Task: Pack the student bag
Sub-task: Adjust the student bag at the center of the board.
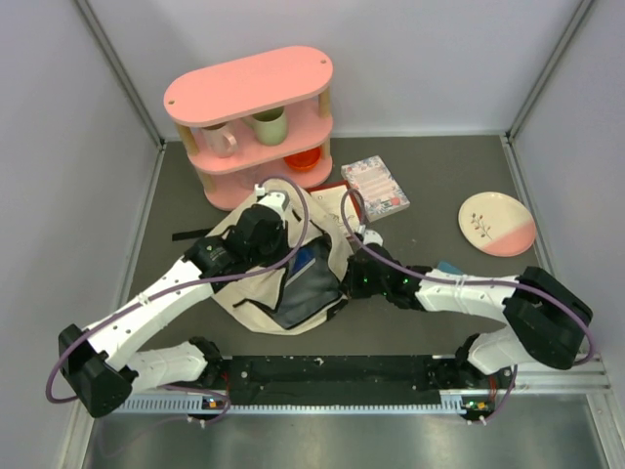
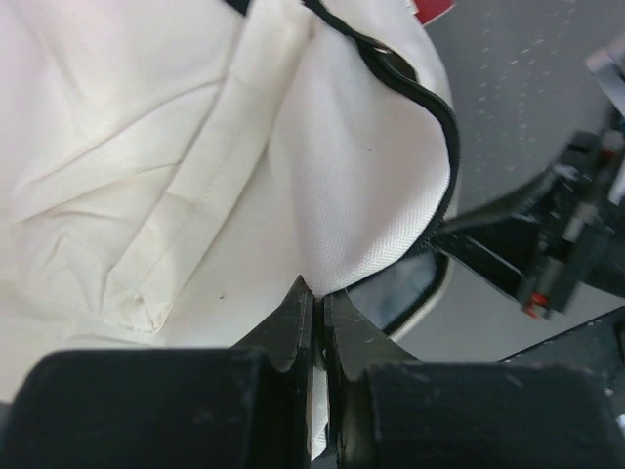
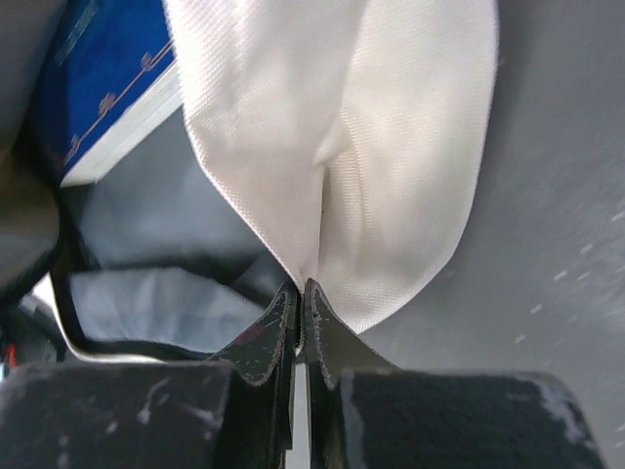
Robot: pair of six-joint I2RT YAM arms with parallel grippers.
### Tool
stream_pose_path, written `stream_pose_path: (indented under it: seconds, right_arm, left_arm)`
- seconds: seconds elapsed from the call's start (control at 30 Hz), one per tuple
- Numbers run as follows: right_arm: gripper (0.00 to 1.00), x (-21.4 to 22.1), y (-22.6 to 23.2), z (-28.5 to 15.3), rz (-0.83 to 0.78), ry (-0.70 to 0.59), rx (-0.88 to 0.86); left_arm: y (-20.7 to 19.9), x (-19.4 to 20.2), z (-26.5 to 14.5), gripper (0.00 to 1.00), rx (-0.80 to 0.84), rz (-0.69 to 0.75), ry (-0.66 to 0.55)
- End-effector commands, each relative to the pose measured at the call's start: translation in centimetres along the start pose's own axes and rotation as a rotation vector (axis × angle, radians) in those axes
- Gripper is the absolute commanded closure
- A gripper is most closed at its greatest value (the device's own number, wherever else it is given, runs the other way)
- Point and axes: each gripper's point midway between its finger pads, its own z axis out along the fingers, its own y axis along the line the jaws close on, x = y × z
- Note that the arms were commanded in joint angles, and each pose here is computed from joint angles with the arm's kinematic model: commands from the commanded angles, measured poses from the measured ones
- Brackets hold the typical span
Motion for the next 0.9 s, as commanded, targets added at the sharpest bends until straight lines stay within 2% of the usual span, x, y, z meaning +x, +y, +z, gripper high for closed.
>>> stream_pose_path:
  seconds: [0.0,0.13,0.2,0.23,0.3,0.33,0.37,0.4,0.47,0.5,0.53,0.6,0.63,0.7,0.87]
  right_arm:
    - [1.0,3.3,4.6,-2.3,0.004,0.066,-0.179]
    - [1.0,5.2,6.1,-3.5,0.006,0.117,-0.245]
    - [1.0,5.0,5.4,-3.8,0.029,0.104,-0.209]
    - [1.0,4.3,3.9,-4.0,0.031,0.063,-0.133]
    - [0.72,3.0,3.1,-4.8,0.03,0.007,-0.089]
    - [0.54,2.2,2.0,-5.2,0.027,-0.038,-0.033]
    - [0.32,0.5,2.4,-6.7,0.038,-0.107,-0.059]
    - [0.27,-0.5,2.2,-7.4,0.037,-0.149,-0.055]
    - [0.17,-3.6,0.9,-9.9,0.064,-0.289,-0.016]
    - [0.15,-4.7,0.4,-10.9,0.081,-0.334,-0.005]
    - [0.13,-5.8,-0.7,-11.6,0.103,-0.38,0.022]
    - [0.11,-8.4,-2.7,-12.9,0.158,-0.455,0.043]
    - [0.11,-8.8,-3.1,-13.1,0.166,-0.45,0.035]
    - [0.1,-10.6,-5.0,-13.5,0.214,-0.477,0.071]
    - [0.09,-14.3,-7.6,-12.3,0.269,-0.438,0.11]
  left_arm:
    - [3.0,-1.9,-2.3,1.0,-0.147,0.03,-0.064]
    - [3.3,-3.0,-3.6,1.0,-0.164,0.041,-0.093]
    - [3.1,-2.9,-3.6,1.0,-0.141,0.068,-0.09]
    - [2.9,-2.6,-3.6,1.0,-0.125,0.068,-0.081]
    - [2.4,-2.1,-3.3,1.0,-0.088,0.094,-0.064]
    - [2.1,-1.8,-3.3,0.97,-0.065,0.096,-0.054]
    - [1.8,-1.7,-3.4,0.91,-0.05,0.095,-0.05]
    - [1.7,-1.8,-3.6,0.74,-0.04,0.093,-0.054]
    - [1.4,-2.4,-4.3,0.56,-0.025,0.083,-0.081]
    - [1.1,-3.2,-4.9,0.47,-0.013,0.078,-0.107]
    - [0.8,-3.9,-5.6,0.31,0.002,0.07,-0.14]
    - [-0.4,-6.0,-6.9,0.23,0.056,0.058,-0.215]
    - [-0.8,-6.7,-7.6,0.14,0.078,0.057,-0.252]
    - [-1.9,-8.6,-8.5,0.06,0.124,0.047,-0.328]
    - [-4.6,-10.5,-6.5,0.01,0.206,0.081,-0.335]
